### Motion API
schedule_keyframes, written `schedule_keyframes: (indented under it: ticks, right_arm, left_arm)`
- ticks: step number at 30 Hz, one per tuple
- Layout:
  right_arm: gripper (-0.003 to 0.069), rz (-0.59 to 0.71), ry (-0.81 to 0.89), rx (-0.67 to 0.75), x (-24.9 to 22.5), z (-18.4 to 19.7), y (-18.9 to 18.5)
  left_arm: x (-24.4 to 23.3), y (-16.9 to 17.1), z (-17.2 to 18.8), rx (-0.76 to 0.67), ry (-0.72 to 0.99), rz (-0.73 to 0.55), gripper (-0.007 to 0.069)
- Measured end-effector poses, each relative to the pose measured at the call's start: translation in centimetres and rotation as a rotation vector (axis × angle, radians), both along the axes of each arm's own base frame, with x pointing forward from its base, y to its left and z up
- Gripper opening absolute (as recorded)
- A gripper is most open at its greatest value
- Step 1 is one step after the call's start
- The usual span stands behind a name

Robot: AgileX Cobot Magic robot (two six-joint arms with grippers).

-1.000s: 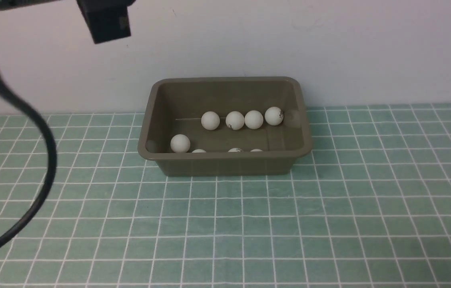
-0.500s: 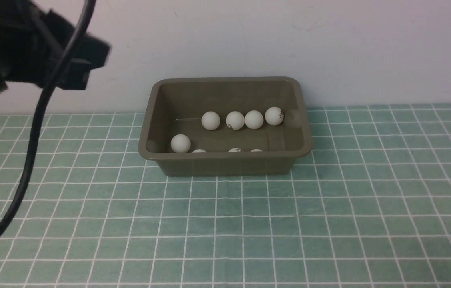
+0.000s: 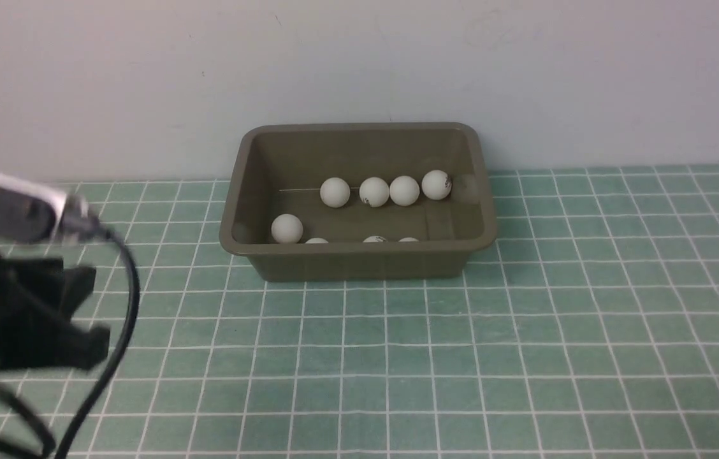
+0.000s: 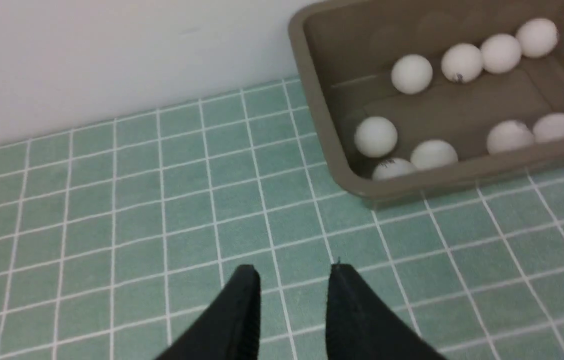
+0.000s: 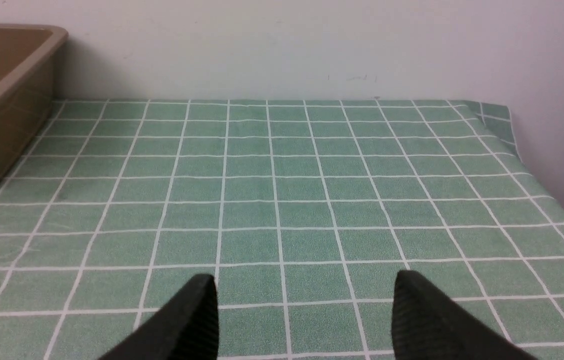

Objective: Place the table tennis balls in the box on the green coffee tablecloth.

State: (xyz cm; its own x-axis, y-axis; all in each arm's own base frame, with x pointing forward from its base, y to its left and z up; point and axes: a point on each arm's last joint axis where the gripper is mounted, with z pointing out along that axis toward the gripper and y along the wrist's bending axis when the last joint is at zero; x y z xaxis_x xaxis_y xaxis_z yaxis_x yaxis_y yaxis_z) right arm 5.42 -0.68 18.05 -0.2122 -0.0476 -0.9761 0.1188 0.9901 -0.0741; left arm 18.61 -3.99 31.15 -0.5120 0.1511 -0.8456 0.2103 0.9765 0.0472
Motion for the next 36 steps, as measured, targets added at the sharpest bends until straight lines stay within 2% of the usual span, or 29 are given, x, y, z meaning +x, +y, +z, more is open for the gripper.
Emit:
schedule_keyframes:
  ticks: [2,8,12,20,36]
  right_arm:
    - [0.0429,-0.004,0.000,0.001,0.0,0.0,0.0]
    - [0.0429,-0.004,0.000,0.001,0.0,0.0,0.0]
    - [0.0429,-0.004,0.000,0.001,0.0,0.0,0.0]
    - [0.0429,-0.005,0.001,-0.002,0.0,0.0,0.0]
    - [0.0429,-0.005,0.001,-0.001,0.0,0.0,0.0]
  left_arm:
    - [-3.6,0.6,-3.1,-0.009,-0.046,-0.026,0.0174]
    - [-10.3,2.2,-6.9,-0.048,-0.210,-0.030,0.0174]
    - [-12.4,2.7,-9.2,-0.081,-0.252,-0.019,0.0174]
    - [-13.7,3.0,-14.2,-0.129,-0.179,0.048,0.0174]
    - [-13.6,3.0,-14.1,-0.133,-0.205,0.046,0.0174]
